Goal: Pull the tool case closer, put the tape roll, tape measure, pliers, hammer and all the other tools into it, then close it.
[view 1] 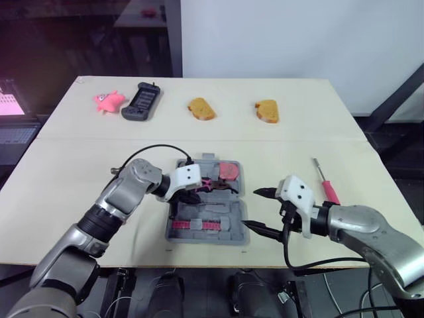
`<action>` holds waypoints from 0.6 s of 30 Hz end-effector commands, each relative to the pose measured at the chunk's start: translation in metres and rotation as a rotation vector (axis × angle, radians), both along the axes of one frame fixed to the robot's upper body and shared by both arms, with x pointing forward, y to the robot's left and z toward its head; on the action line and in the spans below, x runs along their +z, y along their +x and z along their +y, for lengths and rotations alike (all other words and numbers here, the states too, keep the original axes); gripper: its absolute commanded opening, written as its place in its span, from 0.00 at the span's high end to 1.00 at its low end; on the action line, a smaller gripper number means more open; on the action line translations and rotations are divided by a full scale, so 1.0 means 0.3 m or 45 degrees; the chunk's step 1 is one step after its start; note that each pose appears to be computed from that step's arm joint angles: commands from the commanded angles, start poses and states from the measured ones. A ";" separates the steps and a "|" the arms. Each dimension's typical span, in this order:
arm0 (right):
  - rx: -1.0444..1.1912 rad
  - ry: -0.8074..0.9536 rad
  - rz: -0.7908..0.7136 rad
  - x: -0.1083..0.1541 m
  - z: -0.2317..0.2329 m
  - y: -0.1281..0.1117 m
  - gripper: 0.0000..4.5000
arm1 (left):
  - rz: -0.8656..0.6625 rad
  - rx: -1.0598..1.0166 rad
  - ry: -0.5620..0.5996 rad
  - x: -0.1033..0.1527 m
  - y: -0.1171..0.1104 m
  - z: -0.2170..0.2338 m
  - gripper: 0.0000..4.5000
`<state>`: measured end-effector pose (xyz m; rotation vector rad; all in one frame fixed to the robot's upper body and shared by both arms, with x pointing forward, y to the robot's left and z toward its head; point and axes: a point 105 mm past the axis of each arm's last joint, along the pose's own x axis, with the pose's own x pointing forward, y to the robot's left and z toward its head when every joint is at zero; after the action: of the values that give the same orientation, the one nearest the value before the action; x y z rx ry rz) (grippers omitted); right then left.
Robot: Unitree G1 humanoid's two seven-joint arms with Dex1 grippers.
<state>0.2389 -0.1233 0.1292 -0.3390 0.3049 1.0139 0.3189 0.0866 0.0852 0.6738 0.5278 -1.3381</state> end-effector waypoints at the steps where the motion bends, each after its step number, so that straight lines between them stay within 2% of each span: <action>1: 0.024 0.014 -0.063 0.040 0.014 -0.013 0.00 | -0.047 -0.004 0.006 -0.001 0.014 -0.006 1.00; 8: 0.017 0.012 -0.062 0.042 0.012 -0.016 0.00 | -0.043 0.000 0.033 -0.026 0.013 0.006 1.00; 18: 0.010 0.009 -0.061 0.044 0.011 -0.015 0.00 | -0.031 0.026 0.132 -0.142 0.003 0.022 1.00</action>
<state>0.2356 -0.1211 0.1301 -0.3386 0.3075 1.0122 0.3170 0.0843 0.0537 0.7349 0.5376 -1.3354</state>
